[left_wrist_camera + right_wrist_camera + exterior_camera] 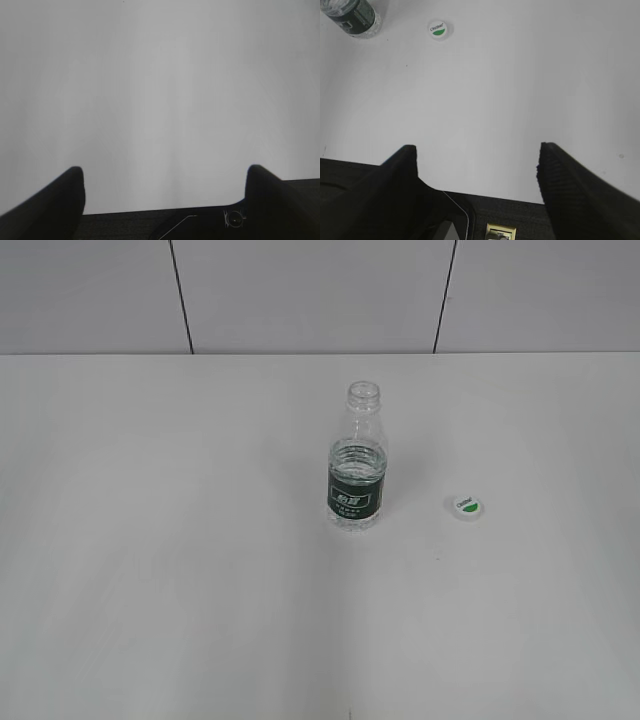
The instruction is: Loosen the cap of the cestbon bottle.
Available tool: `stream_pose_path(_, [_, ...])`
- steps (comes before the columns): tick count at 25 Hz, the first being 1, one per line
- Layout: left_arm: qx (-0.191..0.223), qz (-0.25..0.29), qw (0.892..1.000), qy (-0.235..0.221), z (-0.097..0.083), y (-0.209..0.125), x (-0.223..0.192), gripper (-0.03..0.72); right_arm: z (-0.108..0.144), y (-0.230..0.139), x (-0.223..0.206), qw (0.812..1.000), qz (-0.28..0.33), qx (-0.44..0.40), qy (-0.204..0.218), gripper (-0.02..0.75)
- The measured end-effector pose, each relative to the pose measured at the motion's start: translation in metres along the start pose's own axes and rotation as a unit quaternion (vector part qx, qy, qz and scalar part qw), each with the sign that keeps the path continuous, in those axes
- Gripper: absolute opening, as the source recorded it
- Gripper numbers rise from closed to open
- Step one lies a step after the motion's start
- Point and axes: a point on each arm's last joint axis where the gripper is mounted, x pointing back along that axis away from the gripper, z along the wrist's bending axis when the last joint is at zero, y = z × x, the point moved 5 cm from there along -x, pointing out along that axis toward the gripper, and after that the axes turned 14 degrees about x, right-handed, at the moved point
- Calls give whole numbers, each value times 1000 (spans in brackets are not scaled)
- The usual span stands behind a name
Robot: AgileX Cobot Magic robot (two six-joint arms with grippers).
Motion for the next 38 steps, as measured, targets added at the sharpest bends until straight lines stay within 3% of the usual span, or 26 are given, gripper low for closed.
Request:
stream_pose_path(12, [0, -8, 1000, -2, 0, 0, 2, 587, 30, -78, -42, 999, 38, -18, 15, 568])
stream_pose_path(18, [0, -12, 1000, -3, 0, -1, 3, 587, 39, -97, -43, 999, 32, -20, 9, 568])
stream_pose_path(31, [-3, -83, 996, -21, 1, -7, 23, 586, 49, -109, -4, 993, -98, -9, -62, 568])
stream_pose_path(38, [-7, -164, 986, -42, 3, -17, 45, 586, 56, -117, 12, 983, -158, 1, -90, 568])
